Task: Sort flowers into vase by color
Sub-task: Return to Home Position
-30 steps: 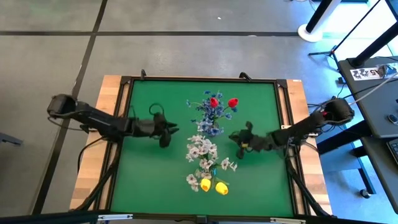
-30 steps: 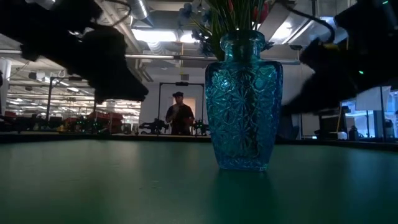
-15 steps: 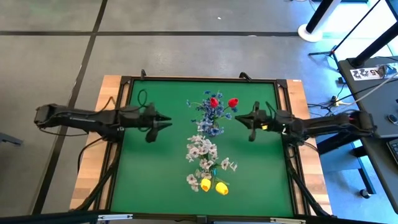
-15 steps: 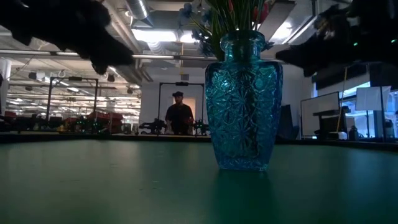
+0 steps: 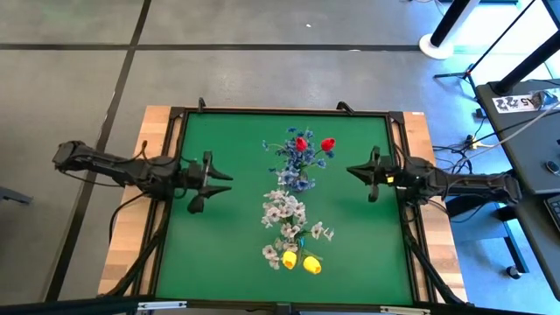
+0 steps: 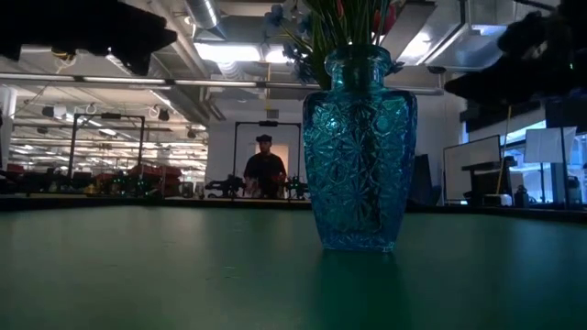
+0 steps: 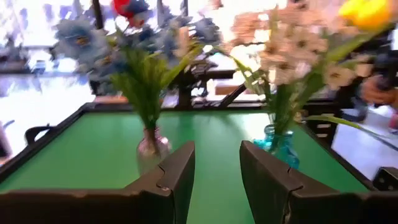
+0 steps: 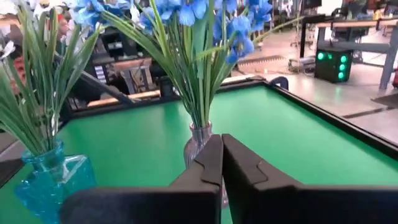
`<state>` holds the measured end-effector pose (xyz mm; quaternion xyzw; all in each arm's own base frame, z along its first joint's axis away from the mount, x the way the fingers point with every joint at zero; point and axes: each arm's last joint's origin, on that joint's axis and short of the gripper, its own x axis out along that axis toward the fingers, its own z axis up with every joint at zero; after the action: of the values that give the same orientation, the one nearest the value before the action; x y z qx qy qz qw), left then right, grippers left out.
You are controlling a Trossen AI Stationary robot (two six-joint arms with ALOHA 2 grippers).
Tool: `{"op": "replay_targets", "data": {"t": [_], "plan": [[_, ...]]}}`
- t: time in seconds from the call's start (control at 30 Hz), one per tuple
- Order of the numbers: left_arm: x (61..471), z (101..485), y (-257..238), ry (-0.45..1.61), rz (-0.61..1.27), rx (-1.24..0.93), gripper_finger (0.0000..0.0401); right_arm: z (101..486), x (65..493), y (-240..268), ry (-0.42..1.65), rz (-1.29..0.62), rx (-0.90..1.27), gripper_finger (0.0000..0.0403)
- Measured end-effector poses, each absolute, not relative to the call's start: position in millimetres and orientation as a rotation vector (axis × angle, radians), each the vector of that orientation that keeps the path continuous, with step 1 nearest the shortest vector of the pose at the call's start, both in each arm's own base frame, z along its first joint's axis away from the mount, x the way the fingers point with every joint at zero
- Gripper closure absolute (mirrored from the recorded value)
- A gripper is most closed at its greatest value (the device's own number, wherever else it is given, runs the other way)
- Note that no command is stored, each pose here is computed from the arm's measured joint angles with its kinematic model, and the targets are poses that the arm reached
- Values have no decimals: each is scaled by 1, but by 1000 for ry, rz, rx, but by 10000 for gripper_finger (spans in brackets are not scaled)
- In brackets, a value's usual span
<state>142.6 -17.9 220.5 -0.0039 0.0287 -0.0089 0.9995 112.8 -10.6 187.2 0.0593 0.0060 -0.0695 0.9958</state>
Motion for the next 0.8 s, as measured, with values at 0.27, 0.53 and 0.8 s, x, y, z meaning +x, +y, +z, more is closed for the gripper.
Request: {"op": "replay_targets", "data": {"t": [0.27,0.53,0.8], "plan": [[130,183,-16,-67,59,36,277,169,110,-9,1,-100,123,398],[113,183,-14,-40,21,60,277,174,105,-9,-43,-86,-6,393],[104,175,-11,-79,-57,121,277,165,105,-9,39,-114,20,378]]}}
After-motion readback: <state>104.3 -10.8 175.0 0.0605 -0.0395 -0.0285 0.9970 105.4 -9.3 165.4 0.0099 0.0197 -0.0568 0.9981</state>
